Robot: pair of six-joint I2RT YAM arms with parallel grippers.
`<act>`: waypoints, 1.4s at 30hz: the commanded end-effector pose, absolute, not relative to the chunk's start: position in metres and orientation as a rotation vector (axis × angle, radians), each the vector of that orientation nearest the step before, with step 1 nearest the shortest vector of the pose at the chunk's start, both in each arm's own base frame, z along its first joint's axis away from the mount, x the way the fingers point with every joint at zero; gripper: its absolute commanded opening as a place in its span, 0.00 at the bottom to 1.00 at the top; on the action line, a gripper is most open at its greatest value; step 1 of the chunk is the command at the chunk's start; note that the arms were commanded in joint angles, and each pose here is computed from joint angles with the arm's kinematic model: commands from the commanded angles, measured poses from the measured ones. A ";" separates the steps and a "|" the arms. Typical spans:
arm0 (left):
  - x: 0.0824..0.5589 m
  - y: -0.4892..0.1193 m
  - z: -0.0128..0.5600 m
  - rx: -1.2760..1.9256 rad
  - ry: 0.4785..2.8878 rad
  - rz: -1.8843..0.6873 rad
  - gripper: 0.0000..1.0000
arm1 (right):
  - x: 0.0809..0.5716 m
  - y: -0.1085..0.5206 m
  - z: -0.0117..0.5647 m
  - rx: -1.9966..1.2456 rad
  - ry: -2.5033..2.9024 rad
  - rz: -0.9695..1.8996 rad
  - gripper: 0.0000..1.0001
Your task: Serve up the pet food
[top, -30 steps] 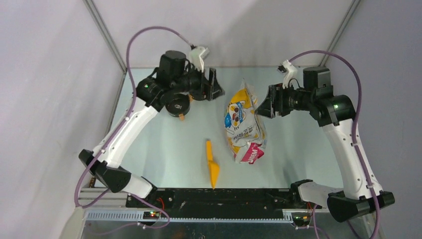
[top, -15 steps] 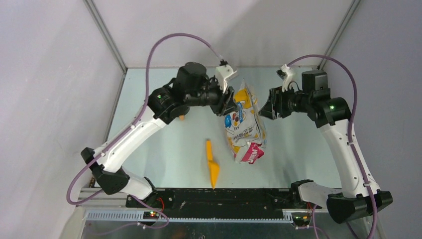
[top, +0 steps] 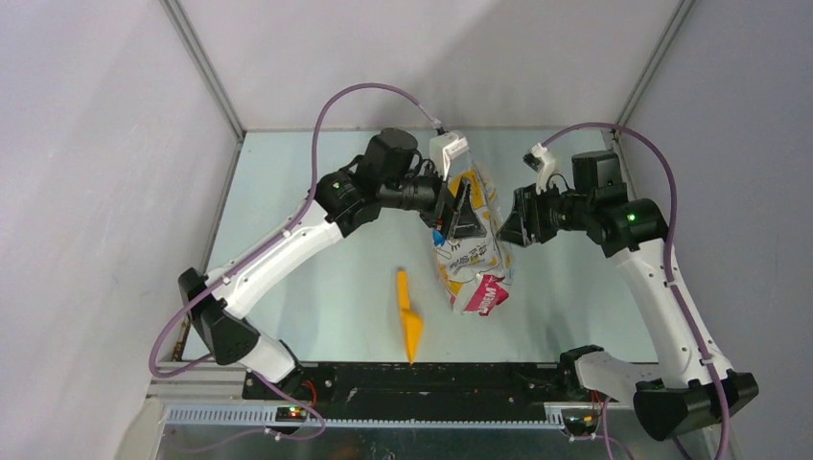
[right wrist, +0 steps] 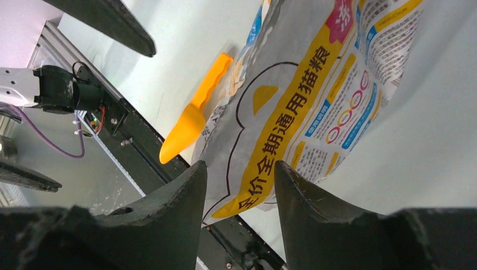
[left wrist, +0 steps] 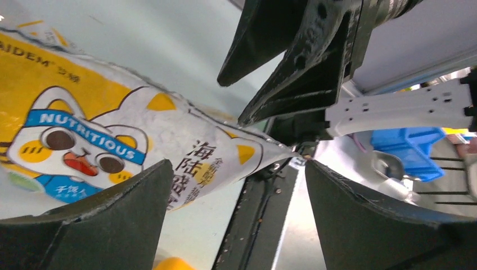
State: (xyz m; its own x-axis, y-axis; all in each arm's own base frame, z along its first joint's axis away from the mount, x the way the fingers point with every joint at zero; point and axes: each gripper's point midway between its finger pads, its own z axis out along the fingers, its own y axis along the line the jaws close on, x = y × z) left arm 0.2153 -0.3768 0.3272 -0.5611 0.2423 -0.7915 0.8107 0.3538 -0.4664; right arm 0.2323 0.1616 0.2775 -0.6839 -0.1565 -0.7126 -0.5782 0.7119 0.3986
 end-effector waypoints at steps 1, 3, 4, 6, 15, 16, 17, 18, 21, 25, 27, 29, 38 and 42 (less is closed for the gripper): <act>0.214 -0.396 0.334 0.870 1.987 -1.329 0.92 | 0.221 0.165 0.286 -0.603 2.190 0.866 0.51; 0.218 -0.398 0.327 0.845 2.011 -1.318 0.84 | 0.218 0.168 0.288 -0.598 2.186 0.902 0.51; 0.221 -0.398 0.324 0.838 2.019 -1.297 0.80 | 0.216 0.169 0.289 -0.589 2.187 0.918 0.51; 0.225 -0.396 0.317 0.843 2.031 -1.257 0.76 | 0.215 0.171 0.291 -0.575 2.186 0.938 0.52; 0.227 -0.388 0.310 0.884 2.023 -1.181 0.69 | 0.218 0.168 0.291 -0.484 2.196 0.981 0.50; 0.228 -0.388 0.309 0.887 2.022 -1.176 0.69 | 0.221 0.165 0.288 -0.472 2.205 0.957 0.49; 0.228 -0.387 0.309 0.892 2.021 -1.166 0.70 | 0.222 0.164 0.287 -0.468 2.209 0.944 0.48; 0.228 -0.386 0.309 0.896 2.017 -1.162 0.71 | 0.224 0.162 0.285 -0.461 2.215 0.921 0.47; 0.229 -0.383 0.308 0.914 2.011 -1.136 0.74 | 0.226 0.158 0.282 -0.457 2.222 0.890 0.45; 0.231 -0.380 0.310 0.922 1.998 -1.101 0.76 | 0.228 0.153 0.280 -0.451 2.227 0.845 0.43; 0.232 -0.379 0.311 0.920 1.998 -1.089 0.77 | 0.229 0.151 0.280 -0.447 2.225 0.828 0.43; 0.233 -0.378 0.311 0.920 1.995 -1.079 0.77 | 0.227 0.154 0.284 -0.448 2.212 0.856 0.44; 0.234 -0.378 0.317 0.933 1.979 -1.065 0.78 | 0.213 0.172 0.299 -0.482 2.166 1.029 0.51; 0.233 -0.381 0.322 0.932 1.970 -1.091 0.78 | 0.222 0.167 0.291 -0.448 2.196 0.973 0.47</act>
State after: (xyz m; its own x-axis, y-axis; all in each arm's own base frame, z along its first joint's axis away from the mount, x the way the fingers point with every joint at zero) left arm 0.2349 -0.3790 0.2827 -0.5651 0.3087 -0.7651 0.7997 0.4330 -0.4160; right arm 0.2132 0.1671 0.2900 -0.7180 -0.0504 -0.6942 -0.5532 0.6466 0.5252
